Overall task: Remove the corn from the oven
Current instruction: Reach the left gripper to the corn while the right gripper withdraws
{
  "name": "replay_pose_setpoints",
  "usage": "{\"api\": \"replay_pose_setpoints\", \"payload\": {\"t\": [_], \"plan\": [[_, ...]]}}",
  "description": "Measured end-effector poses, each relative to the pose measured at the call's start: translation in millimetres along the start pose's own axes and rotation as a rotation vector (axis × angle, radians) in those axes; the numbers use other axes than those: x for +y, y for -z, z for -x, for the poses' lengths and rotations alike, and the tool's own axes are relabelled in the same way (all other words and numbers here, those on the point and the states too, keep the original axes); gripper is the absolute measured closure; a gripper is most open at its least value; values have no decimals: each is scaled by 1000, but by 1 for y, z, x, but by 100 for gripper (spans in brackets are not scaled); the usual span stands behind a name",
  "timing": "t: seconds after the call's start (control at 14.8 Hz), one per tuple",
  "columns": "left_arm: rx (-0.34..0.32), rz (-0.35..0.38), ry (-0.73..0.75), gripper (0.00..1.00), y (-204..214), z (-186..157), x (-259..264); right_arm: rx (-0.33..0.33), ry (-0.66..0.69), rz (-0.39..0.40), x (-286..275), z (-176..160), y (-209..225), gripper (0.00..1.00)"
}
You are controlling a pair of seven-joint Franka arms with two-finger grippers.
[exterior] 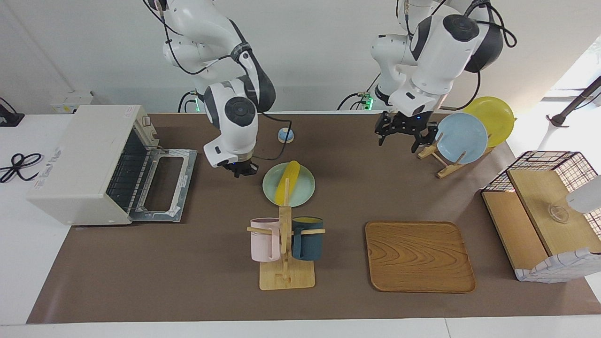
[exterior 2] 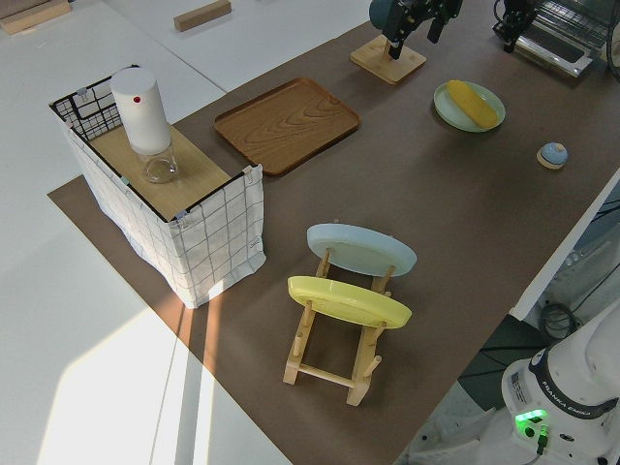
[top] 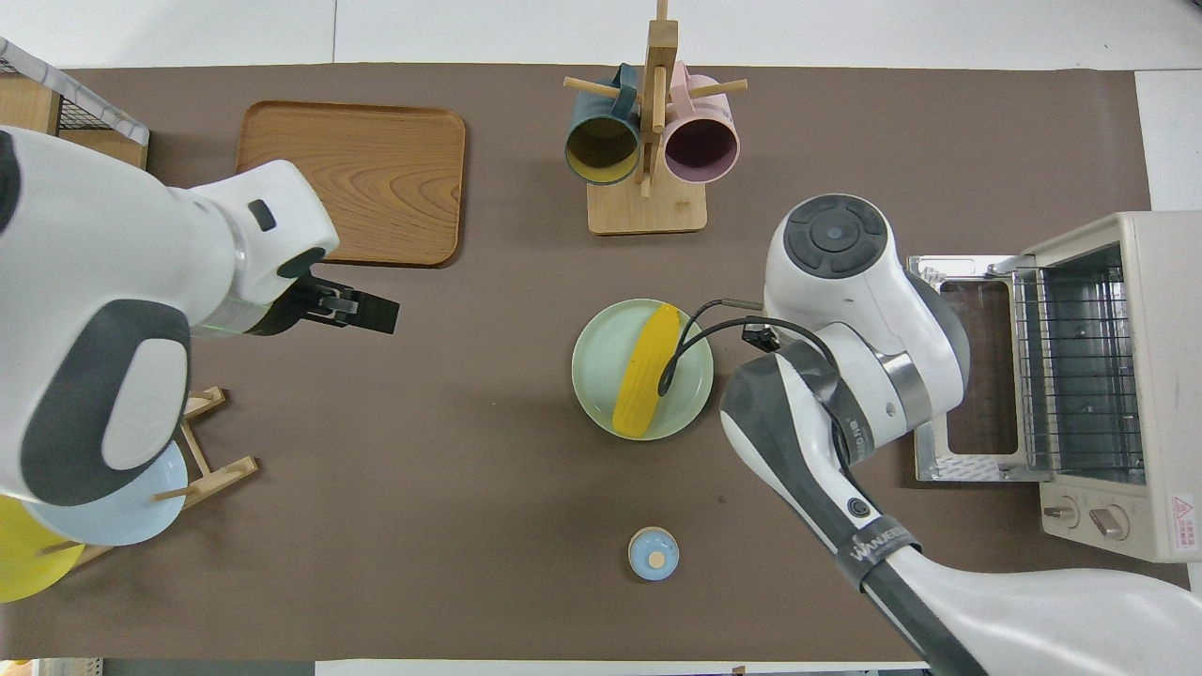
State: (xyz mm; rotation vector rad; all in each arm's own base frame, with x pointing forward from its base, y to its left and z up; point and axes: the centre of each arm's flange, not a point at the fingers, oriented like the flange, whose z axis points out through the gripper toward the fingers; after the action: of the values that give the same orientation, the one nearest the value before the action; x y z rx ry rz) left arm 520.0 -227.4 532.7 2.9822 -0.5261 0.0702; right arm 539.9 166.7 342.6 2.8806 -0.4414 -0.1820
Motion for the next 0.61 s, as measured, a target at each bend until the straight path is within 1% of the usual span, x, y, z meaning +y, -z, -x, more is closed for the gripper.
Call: {"api": "replay_pose_setpoints", "payload": {"t": [0.14, 0.27, 0.47, 0.61], "plan": [[-8, 31, -34, 0, -28, -8, 30, 8, 4, 13, 31, -6, -28, 99], [-12, 50, -54, 0, -59, -16, 63, 11, 18, 37, 53, -12, -40, 99], [0, 64, -52, 0, -108, -22, 120, 17, 26, 23, 80, -23, -51, 99], [-1, 94, -43, 0, -137, -22, 149, 25, 25, 8, 85, -21, -66, 99]]}}
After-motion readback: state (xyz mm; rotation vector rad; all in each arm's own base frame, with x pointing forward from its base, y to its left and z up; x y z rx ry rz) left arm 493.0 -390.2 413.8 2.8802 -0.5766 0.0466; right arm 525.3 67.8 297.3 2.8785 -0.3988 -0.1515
